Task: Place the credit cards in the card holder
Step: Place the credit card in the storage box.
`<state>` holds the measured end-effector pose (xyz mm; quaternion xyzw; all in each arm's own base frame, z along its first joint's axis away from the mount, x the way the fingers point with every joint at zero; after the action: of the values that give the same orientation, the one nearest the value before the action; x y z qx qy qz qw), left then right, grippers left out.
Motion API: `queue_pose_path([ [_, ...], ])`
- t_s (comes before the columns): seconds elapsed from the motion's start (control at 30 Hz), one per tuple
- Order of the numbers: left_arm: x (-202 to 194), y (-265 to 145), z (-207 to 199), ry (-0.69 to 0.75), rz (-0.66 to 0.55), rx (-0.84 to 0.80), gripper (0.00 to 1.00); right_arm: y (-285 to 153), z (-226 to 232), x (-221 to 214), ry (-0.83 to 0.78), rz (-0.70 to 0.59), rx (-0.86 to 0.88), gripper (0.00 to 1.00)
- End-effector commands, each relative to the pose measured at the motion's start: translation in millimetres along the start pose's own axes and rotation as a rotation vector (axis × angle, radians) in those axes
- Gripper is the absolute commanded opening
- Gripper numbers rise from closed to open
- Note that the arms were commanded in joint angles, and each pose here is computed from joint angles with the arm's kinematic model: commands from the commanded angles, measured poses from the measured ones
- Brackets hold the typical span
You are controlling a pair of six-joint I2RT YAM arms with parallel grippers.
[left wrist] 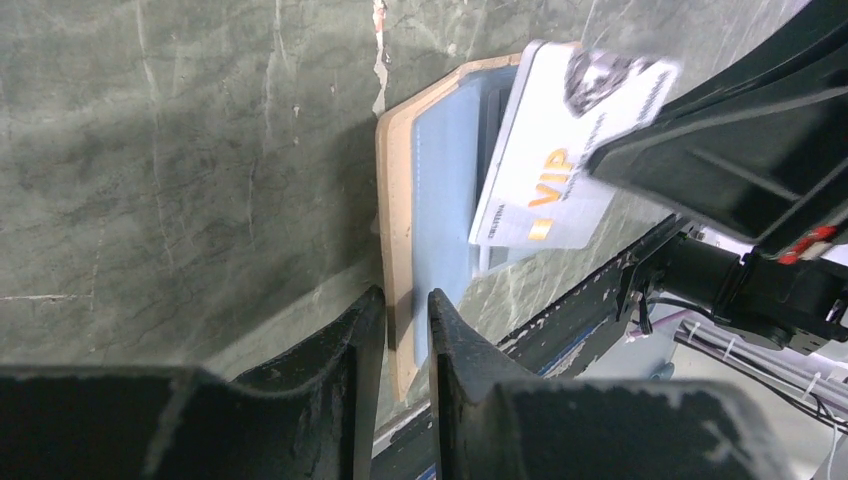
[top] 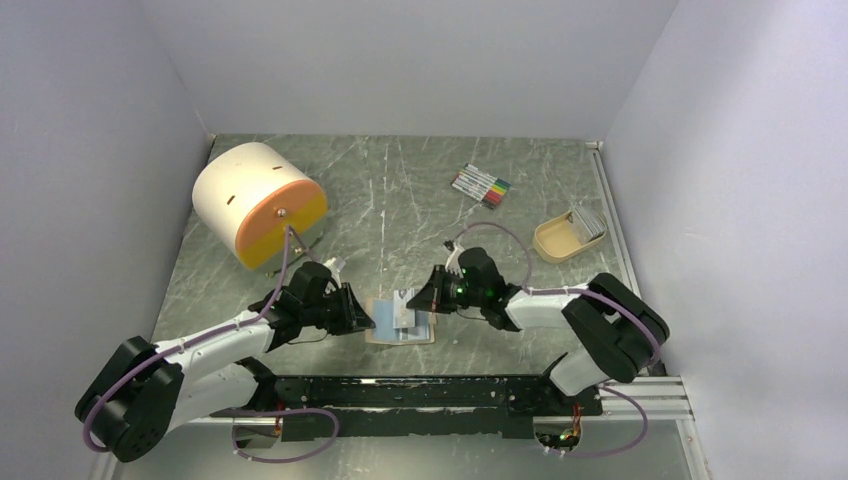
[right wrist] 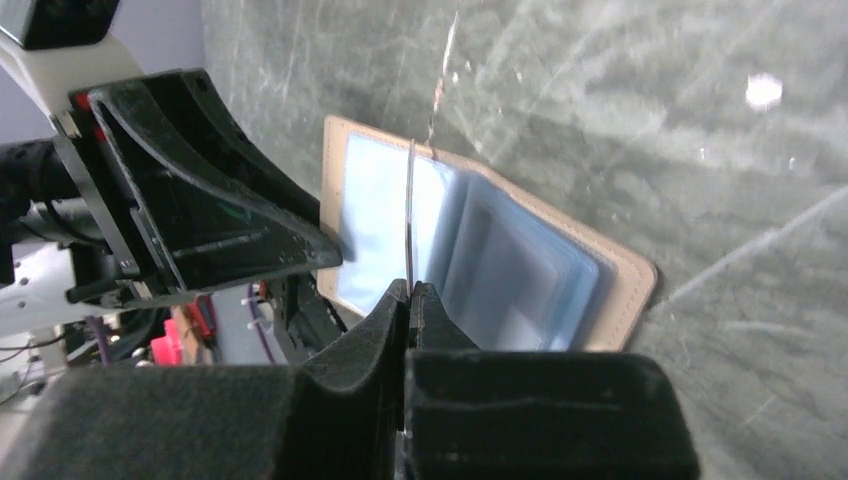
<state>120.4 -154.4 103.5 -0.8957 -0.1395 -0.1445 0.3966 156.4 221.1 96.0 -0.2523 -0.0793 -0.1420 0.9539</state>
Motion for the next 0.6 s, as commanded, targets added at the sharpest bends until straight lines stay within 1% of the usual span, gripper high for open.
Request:
queue_pose_path([
  [0.0,2.5,-1.7,-3.5,0.021,-0.005,0.003,0.28,-4.5,24.4,30.7,-0.171,-0.057,-0.104,0.0],
  [0.1,2.8,-3.6,-5.0,0.028,-0.007,-0.01,0.28,-21.1,33.1,62.1,-0.3,-0.091,-0.247,0.0],
  [0.2,2.6,-4.7,-6.5,0.041,-0.005,-0.029,0.28,-45.8,37.1,102.6,-0.353,-0.112,-0.375,0.0],
  [0.27,2.2,-4.9,-7.2,0.052,-0.003,-0.043,0.28,-66.4,38.2,128.3,-0.379,-0.11,-0.509,0.0],
  [0.3,1.8,-4.7,-6.8,0.056,0.001,-0.048,0.28,-77.6,50.5,147.5,-0.411,-0.149,-0.563,0.0],
  [0.4,-0.3,-4.6,-6.0,0.068,0.013,-0.065,0.28,-102.0,54.6,176.0,-0.511,-0.209,-0.826,0.0],
  [0.5,-3.9,-5.0,-4.8,0.076,0.028,-0.083,0.28,-126.8,46.1,196.5,-0.542,-0.216,-1.071,0.0],
  [0.57,-5.5,-5.3,-3.9,0.081,0.029,-0.091,0.29,-141.6,33.9,206.8,-0.525,-0.193,-1.14,0.0],
])
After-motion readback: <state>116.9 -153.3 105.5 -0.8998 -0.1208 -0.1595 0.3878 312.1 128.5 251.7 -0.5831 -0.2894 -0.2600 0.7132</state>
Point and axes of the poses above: each gripper's point midway between its finger pads, its own y axis out along the fingers, its own z axis along the line the jaws close on, x = y × z, the point moved 10 cm from there along -y, back along the fingers, and after that the axes turned 9 degrees about y, right-handed, at the moved point
